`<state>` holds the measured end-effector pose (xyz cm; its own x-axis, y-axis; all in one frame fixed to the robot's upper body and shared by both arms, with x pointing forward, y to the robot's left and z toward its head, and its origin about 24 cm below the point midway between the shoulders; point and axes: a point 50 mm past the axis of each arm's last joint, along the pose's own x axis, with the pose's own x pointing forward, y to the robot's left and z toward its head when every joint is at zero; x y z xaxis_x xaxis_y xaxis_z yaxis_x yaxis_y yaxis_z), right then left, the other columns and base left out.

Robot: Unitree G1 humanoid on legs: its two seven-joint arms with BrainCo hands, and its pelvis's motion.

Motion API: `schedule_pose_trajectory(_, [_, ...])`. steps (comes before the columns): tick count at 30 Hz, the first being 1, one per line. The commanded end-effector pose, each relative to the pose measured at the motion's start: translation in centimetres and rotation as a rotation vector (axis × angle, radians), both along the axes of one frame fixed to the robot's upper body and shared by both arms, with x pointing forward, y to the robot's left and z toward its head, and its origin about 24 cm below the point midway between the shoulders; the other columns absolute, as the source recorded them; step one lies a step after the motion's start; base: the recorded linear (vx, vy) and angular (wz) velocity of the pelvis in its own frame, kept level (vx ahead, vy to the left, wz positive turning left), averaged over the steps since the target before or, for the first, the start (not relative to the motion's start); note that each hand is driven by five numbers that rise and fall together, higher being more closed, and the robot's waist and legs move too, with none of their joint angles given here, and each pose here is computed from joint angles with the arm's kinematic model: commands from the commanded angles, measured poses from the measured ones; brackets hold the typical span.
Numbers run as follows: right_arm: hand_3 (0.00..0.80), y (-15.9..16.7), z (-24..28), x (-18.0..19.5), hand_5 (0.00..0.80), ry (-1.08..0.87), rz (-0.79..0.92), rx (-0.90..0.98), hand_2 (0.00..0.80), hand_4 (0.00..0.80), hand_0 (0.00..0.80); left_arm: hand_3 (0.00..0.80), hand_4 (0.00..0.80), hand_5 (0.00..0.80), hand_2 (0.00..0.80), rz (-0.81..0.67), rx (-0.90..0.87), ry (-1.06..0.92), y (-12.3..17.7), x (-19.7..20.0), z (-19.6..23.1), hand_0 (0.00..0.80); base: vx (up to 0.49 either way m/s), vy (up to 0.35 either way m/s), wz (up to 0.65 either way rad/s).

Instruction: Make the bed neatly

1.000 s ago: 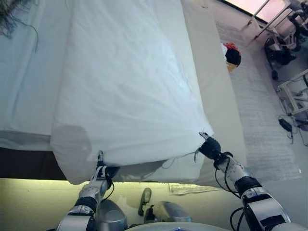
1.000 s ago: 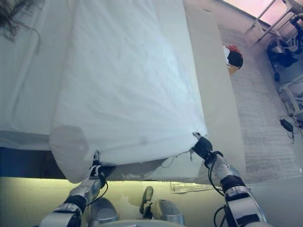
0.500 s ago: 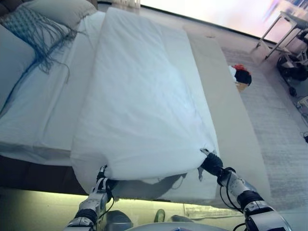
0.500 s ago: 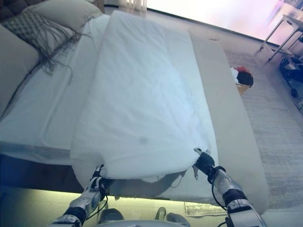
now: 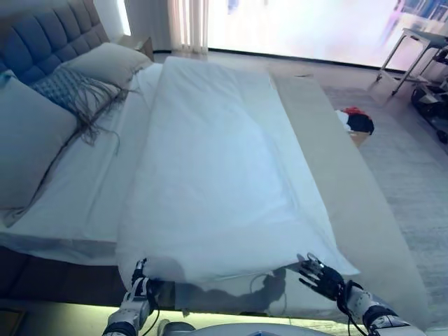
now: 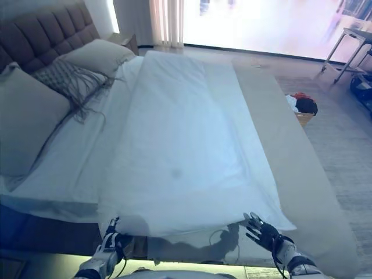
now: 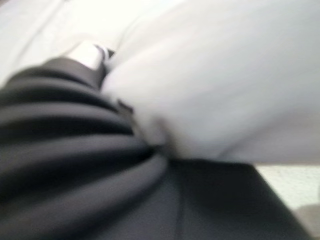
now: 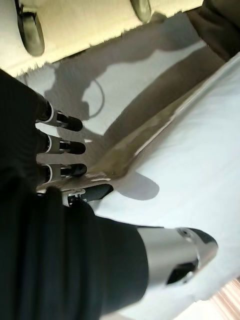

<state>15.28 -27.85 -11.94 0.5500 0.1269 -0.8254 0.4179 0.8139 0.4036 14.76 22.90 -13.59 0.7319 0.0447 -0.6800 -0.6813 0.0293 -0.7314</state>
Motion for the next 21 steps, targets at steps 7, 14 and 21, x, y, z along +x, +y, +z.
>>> schedule_pose_trajectory(7, [0.000,-3.3,1.9,1.5,0.000,-0.016,-0.057,-0.080,0.000,0.000,0.000,0.800,0.800,0.800,0.800,0.155,0.190,-0.128,7.3,1.2,2.9,0.800,-0.049,0.159,0.01])
schedule_pose_trajectory(14, [0.000,-4.4,2.5,1.9,0.000,-0.022,-0.093,-0.097,0.000,0.000,0.000,0.800,0.800,0.800,0.800,0.229,0.259,-0.122,10.6,0.6,4.2,0.800,-0.065,0.202,0.03])
schedule_pose_trajectory(21, [0.000,-5.8,3.6,2.6,0.000,-0.075,-0.210,-0.107,0.000,0.000,0.000,0.800,0.800,0.800,0.800,0.248,0.277,-0.109,12.9,0.1,5.3,0.800,-0.121,0.241,0.04])
